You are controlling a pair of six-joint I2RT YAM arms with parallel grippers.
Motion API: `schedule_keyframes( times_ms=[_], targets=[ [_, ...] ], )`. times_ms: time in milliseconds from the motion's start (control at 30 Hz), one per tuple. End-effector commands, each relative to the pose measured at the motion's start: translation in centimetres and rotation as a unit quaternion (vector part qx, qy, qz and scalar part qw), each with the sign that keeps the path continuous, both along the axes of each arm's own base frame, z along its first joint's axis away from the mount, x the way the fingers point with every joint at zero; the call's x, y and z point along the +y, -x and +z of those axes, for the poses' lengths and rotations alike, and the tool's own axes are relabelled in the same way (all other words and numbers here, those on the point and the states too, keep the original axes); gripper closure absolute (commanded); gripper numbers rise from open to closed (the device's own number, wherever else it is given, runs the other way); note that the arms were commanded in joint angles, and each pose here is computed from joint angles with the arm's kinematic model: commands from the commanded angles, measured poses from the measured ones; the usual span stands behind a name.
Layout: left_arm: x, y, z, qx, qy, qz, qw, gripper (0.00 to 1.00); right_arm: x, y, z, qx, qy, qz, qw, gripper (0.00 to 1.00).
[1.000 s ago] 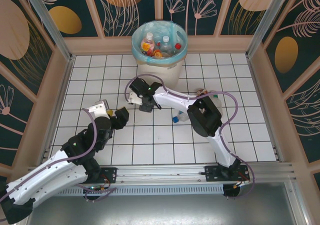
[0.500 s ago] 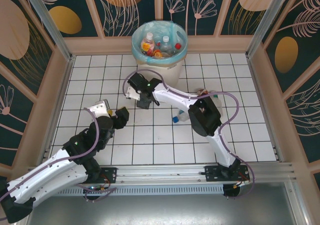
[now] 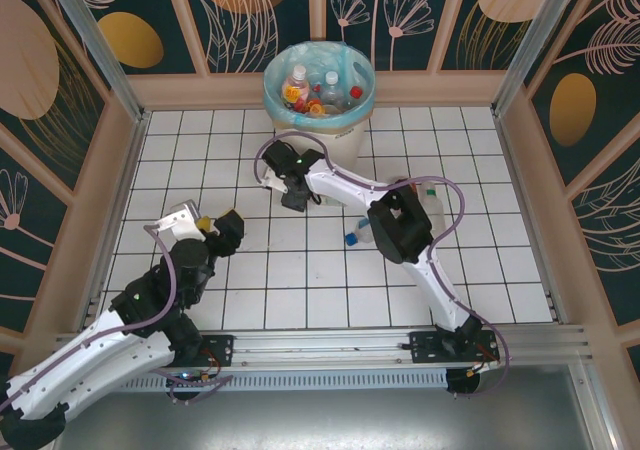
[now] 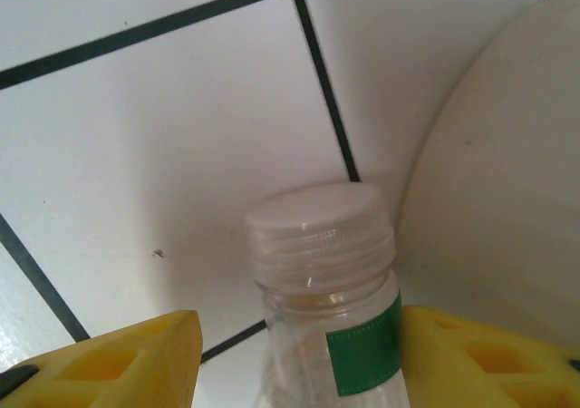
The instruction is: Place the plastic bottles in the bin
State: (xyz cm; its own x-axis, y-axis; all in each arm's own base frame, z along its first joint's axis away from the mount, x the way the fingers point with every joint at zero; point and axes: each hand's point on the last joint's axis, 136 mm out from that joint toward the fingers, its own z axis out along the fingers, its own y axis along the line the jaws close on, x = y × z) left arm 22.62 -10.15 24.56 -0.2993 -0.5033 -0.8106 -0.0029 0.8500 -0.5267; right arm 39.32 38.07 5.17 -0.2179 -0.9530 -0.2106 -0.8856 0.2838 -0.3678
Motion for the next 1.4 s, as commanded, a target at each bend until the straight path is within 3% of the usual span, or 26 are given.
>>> schedule_keyframes(
  times_ms=[0,433,900,1100,1200,1367],
  targets=[
    [1.0,0.0,-0.4,-0.002,-0.023,0.02,1.0,0.24,-0.2,0.8,-0.7,0.042,-0.011,-0.014,0.999,0.41],
    [0.3,-0.4,-0.3,-0.008,-0.031,0.012,0.999,0.2,0.8,4.2,-2.3,0.145,-0.048,0.0,0.988,0.45],
    [-0.2,-0.8,0.5,-0.012,-0.033,0.01,0.999,0.2,2.5,6.6,1.1,0.148,-0.112,0.017,0.982,0.68],
    [0.7,-1.2,3.7,-0.048,-0.07,0.029,0.996,0.2,4.8,8.3,7.2,0.103,-0.184,0.044,0.976,0.71],
    [0.3,-1.8,6.3,-0.072,-0.107,0.032,0.991,0.2,5.5,9.4,12.3,0.06,-0.248,0.068,0.965,0.72],
    [-1.4,-3.2,11.5,-0.109,-0.165,0.019,0.98,0.2,4.5,9.8,23.7,-0.045,-0.367,0.086,0.925,0.74]
  ],
)
